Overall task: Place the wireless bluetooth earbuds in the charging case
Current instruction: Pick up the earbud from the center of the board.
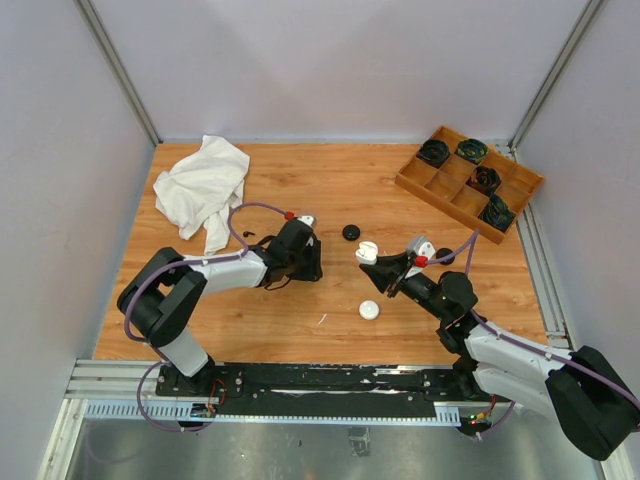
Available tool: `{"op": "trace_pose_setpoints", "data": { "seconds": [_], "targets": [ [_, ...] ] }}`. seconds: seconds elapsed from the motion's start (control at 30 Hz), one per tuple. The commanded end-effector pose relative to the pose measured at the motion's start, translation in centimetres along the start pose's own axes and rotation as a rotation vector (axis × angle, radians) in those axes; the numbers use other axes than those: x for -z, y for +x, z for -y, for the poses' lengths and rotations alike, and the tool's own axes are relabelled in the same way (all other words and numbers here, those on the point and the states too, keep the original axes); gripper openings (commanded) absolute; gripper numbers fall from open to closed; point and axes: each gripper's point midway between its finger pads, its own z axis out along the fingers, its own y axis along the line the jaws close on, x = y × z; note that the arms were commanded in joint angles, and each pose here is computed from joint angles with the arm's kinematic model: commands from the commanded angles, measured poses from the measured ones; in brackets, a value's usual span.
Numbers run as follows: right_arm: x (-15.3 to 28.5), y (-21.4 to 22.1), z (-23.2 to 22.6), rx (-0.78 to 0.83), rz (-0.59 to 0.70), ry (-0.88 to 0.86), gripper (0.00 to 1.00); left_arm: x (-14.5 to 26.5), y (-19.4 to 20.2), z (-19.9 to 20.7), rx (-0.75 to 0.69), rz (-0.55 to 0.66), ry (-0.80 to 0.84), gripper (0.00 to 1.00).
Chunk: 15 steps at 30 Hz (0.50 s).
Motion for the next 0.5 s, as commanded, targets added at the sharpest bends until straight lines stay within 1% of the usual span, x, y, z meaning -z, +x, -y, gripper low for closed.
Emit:
{"op": "trace_pose_setpoints", "data": {
  "seconds": [0.0, 0.2, 0.3, 0.47],
  "targets": [
    [-0.4, -2.0, 0.7, 0.014, 0.060, 0.009, 0.06, 1.2, 1.8, 0.9, 0.012, -0.063, 0.037, 0.47],
    [-0.3, -2.0, 0.8, 0.015, 0.060, 0.014, 0.06, 2.2, 0.0, -0.1, -0.010, -0.011, -0.039, 0.48],
    [-0.3, -2.1, 0.8, 0.014, 0.060, 0.011, 0.06, 2.0, -0.3, -0.3, -0.017, -0.009, -0.059, 0.49],
    [-0.4, -2.0, 0.8, 0.012, 0.056, 0.010, 0.06, 1.2, -0.5, 0.8, 0.005, -0.018, -0.016, 0.43]
  ]
}}
